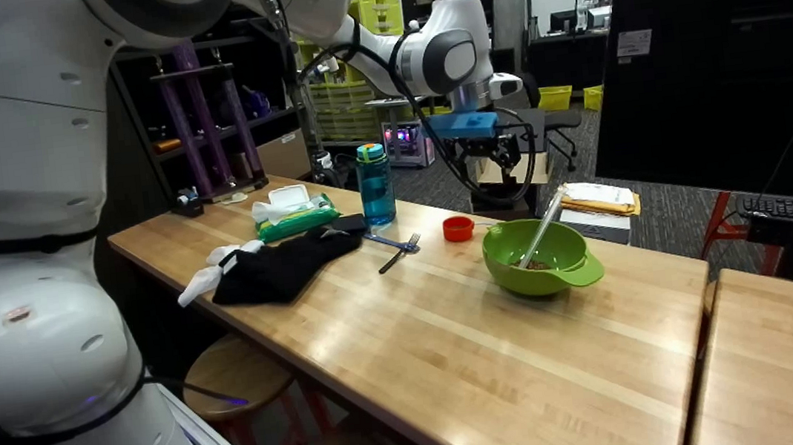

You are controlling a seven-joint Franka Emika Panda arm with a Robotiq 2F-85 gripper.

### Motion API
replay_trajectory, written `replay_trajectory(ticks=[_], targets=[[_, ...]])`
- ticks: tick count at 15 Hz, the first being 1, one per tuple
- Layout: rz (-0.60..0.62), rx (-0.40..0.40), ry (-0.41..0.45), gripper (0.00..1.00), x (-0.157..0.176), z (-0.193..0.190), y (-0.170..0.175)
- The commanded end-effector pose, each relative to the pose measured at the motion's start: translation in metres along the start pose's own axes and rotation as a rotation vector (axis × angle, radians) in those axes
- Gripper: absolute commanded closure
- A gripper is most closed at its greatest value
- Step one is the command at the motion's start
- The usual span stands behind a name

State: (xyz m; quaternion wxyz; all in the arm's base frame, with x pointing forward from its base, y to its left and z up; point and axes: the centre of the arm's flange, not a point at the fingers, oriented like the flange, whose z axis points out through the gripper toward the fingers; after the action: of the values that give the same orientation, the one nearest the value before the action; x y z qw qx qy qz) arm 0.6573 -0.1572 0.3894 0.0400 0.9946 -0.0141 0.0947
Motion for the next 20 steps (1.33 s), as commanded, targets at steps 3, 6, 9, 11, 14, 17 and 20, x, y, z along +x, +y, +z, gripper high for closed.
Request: replay_trajectory(ticks=[3, 6, 9, 11, 14, 17, 20], targets=[[-0.083, -0.002, 0.008, 0.0, 0.035, -0.001, 0.006], [-0.159, 0.005, -0.013, 0.0, 0.042, -0.003, 0.019], [-0.272, 0.025, -0.046, 0.0, 0.047, -0.006, 0.03], [-0.368, 0.046, -0.073, 0.0, 0.05, -0.007, 0.035], [-0.52, 0.08, -0.103, 0.0, 0.054, -0.004, 0.034], [-0.657, 0.107, -0.129, 0.0, 0.059, 0.006, 0.029], [-0.773, 0.122, -0.144, 0.0, 0.068, 0.016, 0.025]])
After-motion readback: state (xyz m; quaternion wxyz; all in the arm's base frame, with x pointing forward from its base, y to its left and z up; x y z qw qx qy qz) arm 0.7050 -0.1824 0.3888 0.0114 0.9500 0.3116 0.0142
